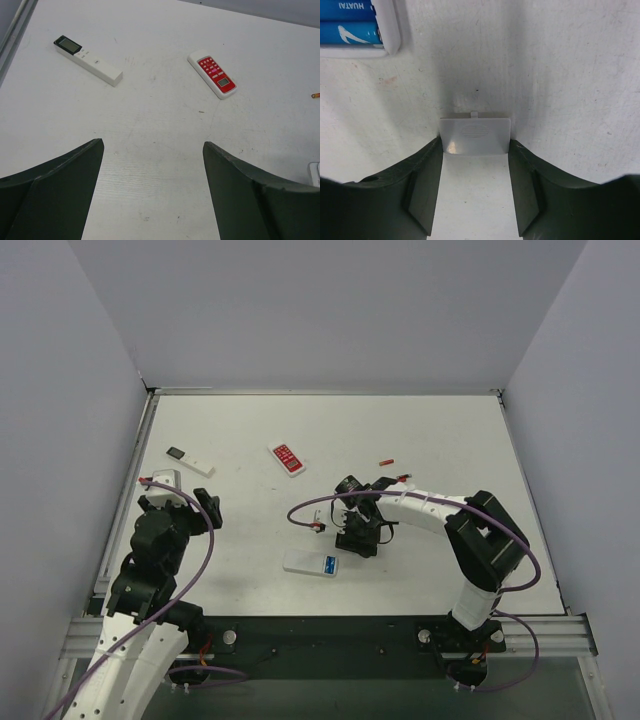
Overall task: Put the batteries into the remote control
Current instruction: Pick up the battery cover at the center of the board.
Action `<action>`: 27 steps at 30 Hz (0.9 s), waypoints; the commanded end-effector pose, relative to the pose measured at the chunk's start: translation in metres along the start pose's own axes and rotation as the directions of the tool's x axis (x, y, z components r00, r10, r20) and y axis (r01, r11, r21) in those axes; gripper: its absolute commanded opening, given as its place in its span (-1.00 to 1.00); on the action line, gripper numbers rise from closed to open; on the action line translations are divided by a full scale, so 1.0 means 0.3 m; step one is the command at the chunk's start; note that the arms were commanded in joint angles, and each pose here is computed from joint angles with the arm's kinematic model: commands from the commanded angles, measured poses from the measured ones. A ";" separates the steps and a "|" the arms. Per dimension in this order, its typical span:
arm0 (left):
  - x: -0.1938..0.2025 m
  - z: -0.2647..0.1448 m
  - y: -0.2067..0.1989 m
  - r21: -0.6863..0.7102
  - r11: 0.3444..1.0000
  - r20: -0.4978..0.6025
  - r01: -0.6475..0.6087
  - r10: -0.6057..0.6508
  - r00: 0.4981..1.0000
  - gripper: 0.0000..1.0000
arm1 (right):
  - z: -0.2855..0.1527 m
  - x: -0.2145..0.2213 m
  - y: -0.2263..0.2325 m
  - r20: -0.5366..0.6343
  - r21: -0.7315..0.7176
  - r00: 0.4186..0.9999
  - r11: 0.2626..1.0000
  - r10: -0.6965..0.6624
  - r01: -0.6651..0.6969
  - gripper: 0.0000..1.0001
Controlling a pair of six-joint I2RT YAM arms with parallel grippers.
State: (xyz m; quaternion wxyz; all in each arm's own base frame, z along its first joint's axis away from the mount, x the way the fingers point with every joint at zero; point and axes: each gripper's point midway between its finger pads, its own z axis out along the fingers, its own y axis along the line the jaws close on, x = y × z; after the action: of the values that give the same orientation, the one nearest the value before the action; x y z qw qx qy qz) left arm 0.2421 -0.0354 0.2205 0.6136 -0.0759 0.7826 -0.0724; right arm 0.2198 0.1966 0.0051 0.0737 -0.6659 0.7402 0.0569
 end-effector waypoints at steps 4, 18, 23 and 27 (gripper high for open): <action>-0.043 0.008 -0.015 0.021 1.000 0.046 0.008 -0.009 0.999 0.82 | -0.018 0.006 0.050 -0.013 -0.054 1.000 0.998 0.019 -0.019 -0.38; 0.081 0.024 -0.059 0.040 0.985 -0.118 0.165 -0.159 0.980 0.83 | -0.181 -0.153 0.144 0.132 -0.033 0.985 0.994 0.110 -0.107 -0.53; 0.058 0.019 -0.044 0.023 0.987 -0.088 0.156 -0.154 0.984 0.82 | -0.176 -0.203 0.170 0.123 -0.037 0.988 0.996 0.090 -0.086 -0.53; 0.037 0.011 -0.010 -0.016 0.990 -0.052 0.142 -0.142 0.988 0.82 | -0.153 -0.224 0.174 0.093 -0.032 0.993 0.997 0.076 -0.073 -0.52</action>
State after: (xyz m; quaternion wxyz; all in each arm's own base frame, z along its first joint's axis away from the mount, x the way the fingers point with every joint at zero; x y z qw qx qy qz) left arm 0.2419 -0.0515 0.1949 0.5613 -0.1173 0.8096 -0.1256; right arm 0.1784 0.2566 0.0632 0.1221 -0.6391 0.7513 0.1105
